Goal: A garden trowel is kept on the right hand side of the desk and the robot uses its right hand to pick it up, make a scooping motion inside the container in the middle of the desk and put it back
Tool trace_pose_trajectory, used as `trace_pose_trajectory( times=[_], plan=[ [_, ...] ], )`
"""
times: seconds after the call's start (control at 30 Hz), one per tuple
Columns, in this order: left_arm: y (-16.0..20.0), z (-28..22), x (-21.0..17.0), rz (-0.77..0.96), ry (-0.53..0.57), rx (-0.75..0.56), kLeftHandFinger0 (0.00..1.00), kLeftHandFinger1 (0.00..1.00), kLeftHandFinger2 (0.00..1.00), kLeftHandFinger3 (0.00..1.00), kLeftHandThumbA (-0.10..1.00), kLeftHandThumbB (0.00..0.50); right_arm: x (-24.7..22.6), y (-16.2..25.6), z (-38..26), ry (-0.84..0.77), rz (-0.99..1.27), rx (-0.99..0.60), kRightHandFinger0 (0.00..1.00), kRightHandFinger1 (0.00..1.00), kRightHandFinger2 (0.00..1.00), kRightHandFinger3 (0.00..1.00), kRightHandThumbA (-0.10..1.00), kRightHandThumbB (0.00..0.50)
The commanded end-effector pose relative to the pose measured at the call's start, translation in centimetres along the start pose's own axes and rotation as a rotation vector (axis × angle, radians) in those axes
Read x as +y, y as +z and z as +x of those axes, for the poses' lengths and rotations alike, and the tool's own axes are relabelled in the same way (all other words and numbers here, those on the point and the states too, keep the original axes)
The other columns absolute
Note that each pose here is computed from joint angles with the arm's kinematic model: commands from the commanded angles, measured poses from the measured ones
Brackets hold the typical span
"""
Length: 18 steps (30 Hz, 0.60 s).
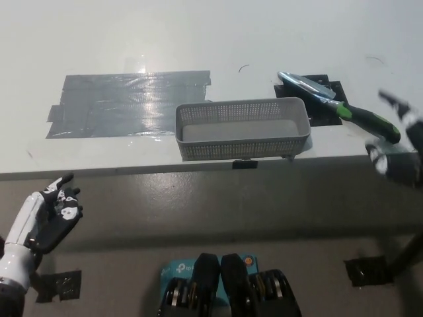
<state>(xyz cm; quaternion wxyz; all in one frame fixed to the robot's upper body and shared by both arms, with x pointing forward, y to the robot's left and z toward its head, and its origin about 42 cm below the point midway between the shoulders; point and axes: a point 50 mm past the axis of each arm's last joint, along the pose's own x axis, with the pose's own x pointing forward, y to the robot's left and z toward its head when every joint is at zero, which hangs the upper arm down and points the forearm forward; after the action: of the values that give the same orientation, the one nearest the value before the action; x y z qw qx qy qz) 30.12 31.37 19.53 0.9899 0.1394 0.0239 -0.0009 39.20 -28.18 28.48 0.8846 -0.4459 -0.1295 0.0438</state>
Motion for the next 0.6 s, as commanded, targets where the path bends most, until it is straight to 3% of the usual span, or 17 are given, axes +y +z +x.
trace_pose_trajectory(
  times=[0.0, 0.23, 0.57],
  plan=[
    [1.0, -0.2, 0.1, 0.014, -0.028, -0.018, 0.73, 0.86, 1.00, 1.00, -0.08, 0.060, -4.2, 1.9, 4.3, -0.141, -0.226, -0.010, 1.00, 1.00, 1.00, 1.00, 1.00, 0.500],
    [0.8, -0.3, -0.1, 0.006, -0.042, -0.013, 0.75, 0.87, 1.00, 1.00, -0.07, 0.063, -4.1, 1.6, 8.9, -0.093, -0.261, 0.085, 1.00, 1.00, 1.00, 1.00, 1.00, 0.500],
    [0.6, -0.4, -0.4, 0.002, -0.057, -0.008, 0.72, 0.85, 1.00, 1.00, -0.06, 0.065, 2.0, -3.2, 11.8, 0.098, -0.221, 0.316, 1.00, 1.00, 1.00, 1.00, 1.00, 0.500]
  ],
)
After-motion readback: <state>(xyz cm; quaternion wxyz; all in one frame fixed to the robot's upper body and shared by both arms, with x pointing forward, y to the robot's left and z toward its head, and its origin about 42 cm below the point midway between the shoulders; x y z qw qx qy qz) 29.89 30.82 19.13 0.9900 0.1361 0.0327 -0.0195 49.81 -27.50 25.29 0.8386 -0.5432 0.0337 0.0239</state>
